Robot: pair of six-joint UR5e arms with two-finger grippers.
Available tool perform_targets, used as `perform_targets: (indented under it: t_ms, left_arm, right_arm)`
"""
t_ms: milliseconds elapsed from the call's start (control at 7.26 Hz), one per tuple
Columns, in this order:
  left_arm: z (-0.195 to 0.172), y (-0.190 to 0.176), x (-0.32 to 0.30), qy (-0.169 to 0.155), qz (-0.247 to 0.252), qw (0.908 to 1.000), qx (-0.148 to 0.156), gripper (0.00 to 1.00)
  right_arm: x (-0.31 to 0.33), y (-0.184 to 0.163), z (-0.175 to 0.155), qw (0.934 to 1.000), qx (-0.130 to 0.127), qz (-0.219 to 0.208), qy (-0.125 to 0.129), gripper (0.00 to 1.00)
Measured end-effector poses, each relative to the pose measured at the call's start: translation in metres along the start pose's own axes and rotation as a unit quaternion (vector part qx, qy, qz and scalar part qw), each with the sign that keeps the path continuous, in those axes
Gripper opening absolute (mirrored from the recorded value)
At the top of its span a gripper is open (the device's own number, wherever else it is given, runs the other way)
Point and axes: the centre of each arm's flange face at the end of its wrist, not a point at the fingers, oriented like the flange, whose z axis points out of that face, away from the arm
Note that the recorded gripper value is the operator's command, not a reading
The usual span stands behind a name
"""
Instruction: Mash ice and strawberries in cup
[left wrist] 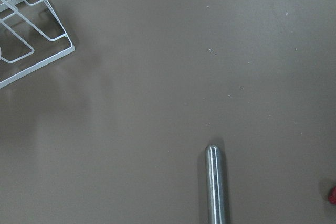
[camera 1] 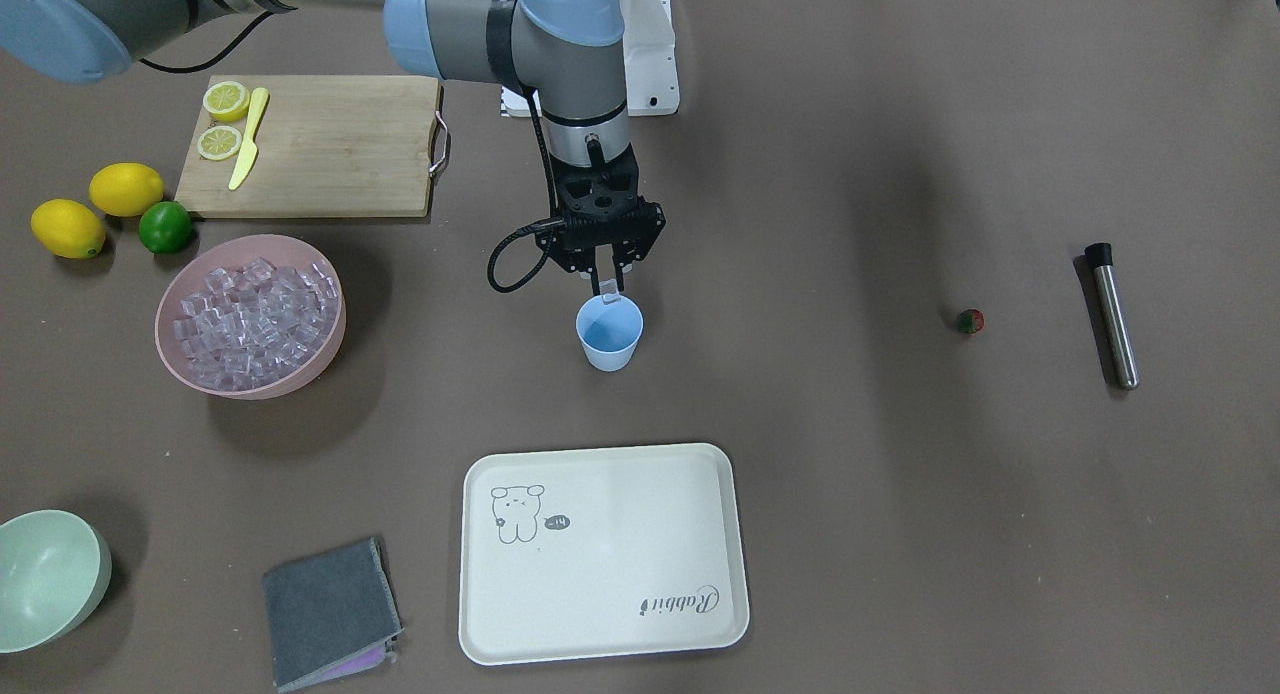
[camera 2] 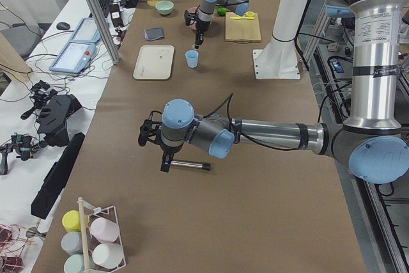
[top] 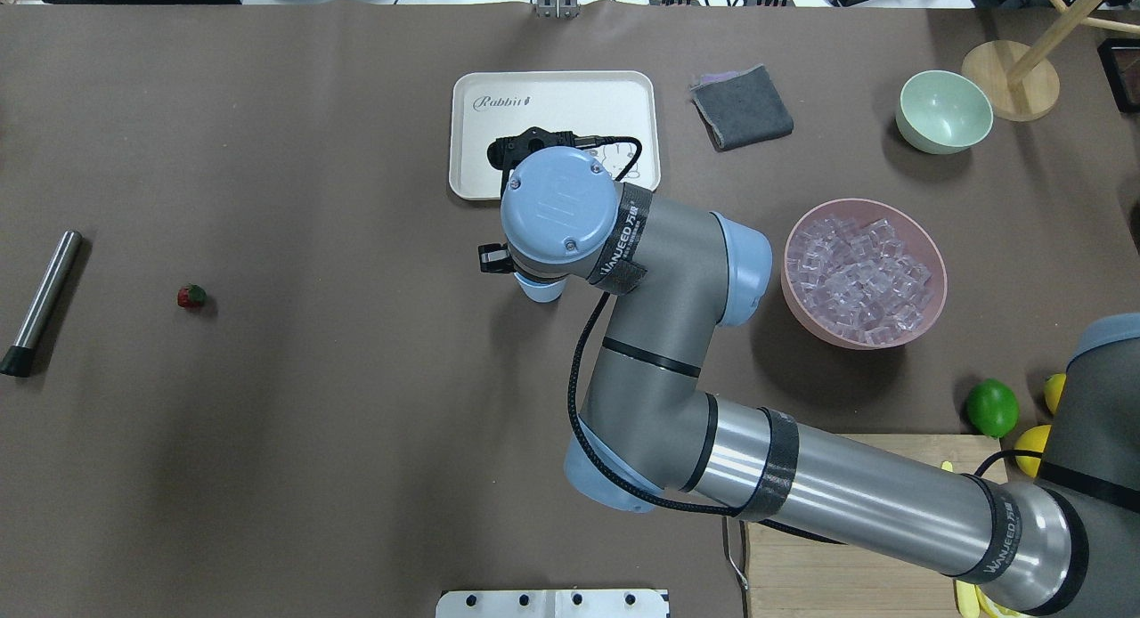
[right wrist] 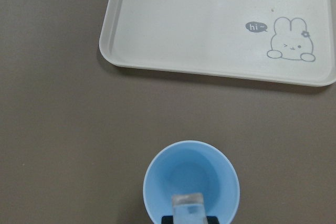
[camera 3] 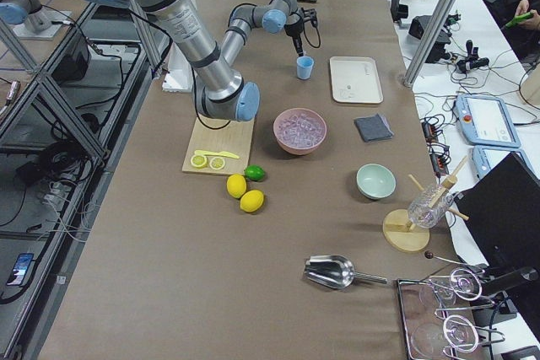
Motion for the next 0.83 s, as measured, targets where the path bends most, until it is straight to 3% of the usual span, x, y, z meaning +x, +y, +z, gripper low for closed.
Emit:
perform_targets:
  t_ms: [138,275,413,551,826]
  left_arm:
    - [-0.0002,0.0,0.0003,0.001,0.0,1.0,0.0,0.97]
    - [-0.0002,0.0003,0.0003,0.001,0.0,1.0,0.0,0.97]
    - [0.0,0.0006,0.0001,0.001,0.0,1.0,0.0,0.97]
    - [0.0001,0.0007,-0.0002,0.001,-0.001,1.0,0.0,0.97]
    - [0.0007,0.0011,-0.001,0.0,0.0,1.0,-0.001,0.97]
  right_arm:
    - [0.0017,-0.0004,0.0064,1.0,0.004,0.0,0.002,0.27]
    - [0.0044,-0.0002,0.0126,1.0,0.004,0.0,0.007,0.34]
    - [0.0055,-0.0005,0.0155,0.9999,0.006,0.0,0.009,0.59]
    - [0.0059,-0.0009,0.0161,0.9999,0.007,0.001,0.01,0.76]
    - [0.0058,0.0008,0.0155,0.9999,0.008,0.001,0.009,0.81]
